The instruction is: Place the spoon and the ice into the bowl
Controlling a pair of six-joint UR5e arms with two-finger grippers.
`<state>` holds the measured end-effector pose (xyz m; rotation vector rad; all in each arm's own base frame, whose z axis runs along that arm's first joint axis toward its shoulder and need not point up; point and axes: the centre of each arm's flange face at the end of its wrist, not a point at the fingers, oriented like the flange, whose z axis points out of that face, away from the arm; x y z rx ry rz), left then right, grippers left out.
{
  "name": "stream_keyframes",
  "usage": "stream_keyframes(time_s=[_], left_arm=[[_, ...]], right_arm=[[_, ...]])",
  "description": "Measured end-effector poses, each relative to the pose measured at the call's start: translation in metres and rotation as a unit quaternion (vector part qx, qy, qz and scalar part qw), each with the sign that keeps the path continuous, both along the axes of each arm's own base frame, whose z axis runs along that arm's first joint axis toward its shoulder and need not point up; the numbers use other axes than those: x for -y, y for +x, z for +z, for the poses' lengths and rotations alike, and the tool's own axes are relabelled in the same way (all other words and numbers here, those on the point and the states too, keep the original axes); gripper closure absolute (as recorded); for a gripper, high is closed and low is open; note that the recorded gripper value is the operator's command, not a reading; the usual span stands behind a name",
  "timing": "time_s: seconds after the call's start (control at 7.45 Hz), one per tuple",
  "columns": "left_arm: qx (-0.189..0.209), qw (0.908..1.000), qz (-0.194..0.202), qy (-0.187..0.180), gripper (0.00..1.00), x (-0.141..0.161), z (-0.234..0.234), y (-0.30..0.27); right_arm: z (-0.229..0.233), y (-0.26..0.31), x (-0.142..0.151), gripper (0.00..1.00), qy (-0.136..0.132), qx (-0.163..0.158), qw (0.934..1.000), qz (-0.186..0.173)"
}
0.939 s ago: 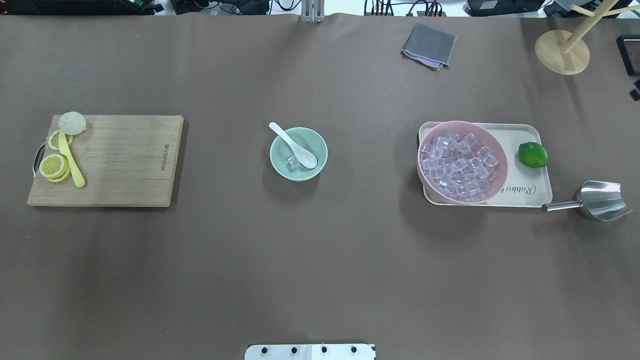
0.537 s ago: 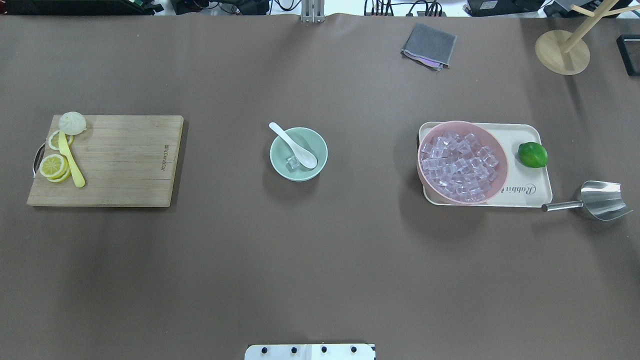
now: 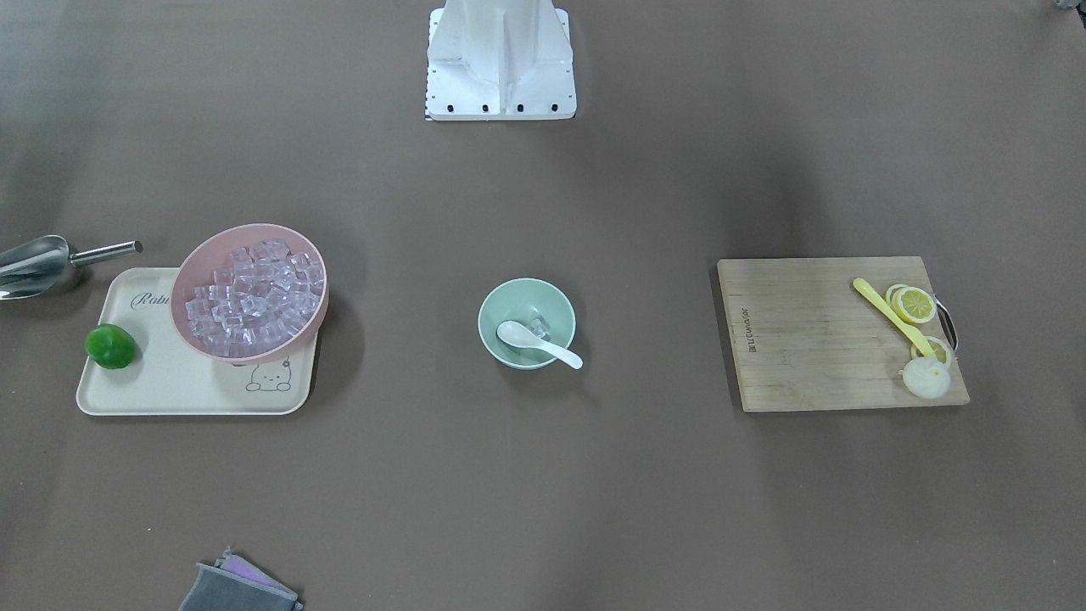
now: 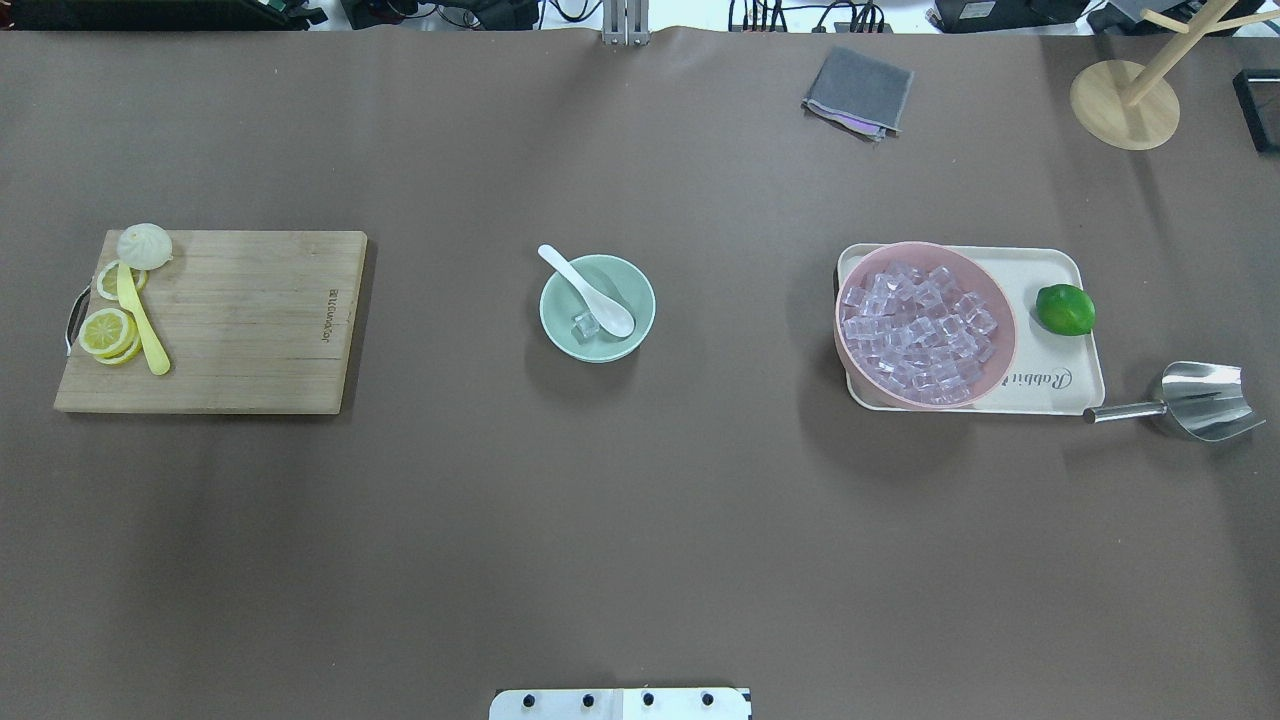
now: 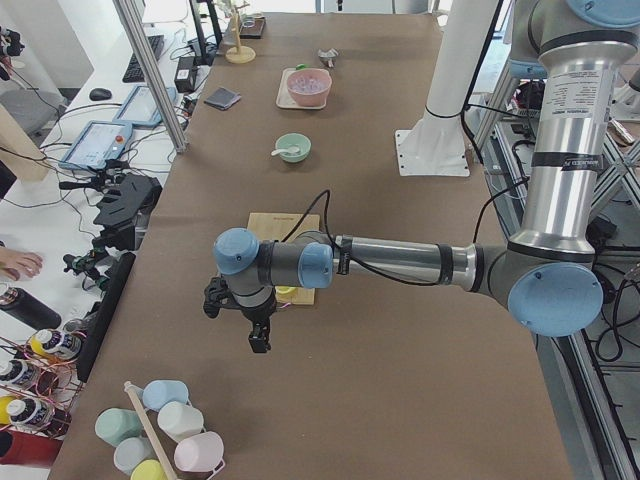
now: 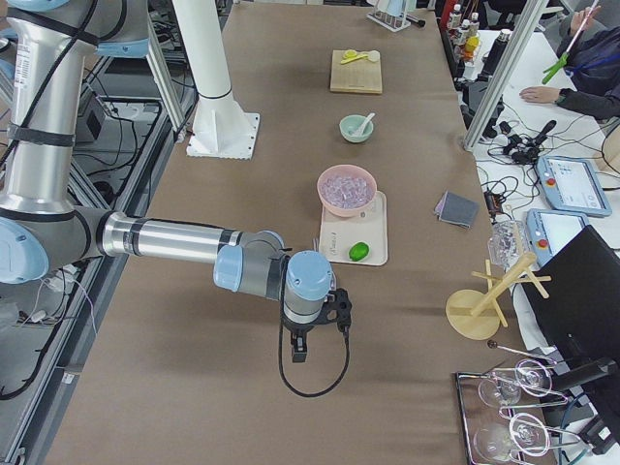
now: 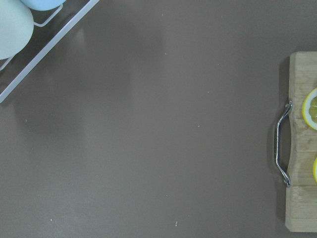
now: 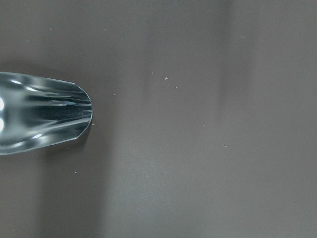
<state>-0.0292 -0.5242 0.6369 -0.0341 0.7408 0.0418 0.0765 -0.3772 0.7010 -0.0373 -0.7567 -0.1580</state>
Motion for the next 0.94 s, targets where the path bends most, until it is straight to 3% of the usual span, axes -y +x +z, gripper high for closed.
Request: stream_keyframes(time_s=[0.94], left_arm=[[-0.005,0.9968,-0.006,0.08,0.01,0.002,-0.061,-0.009]], right_arm=[[-0.009,0.001,0.009,0.0,0.032,0.001,0.9995,-0.003]])
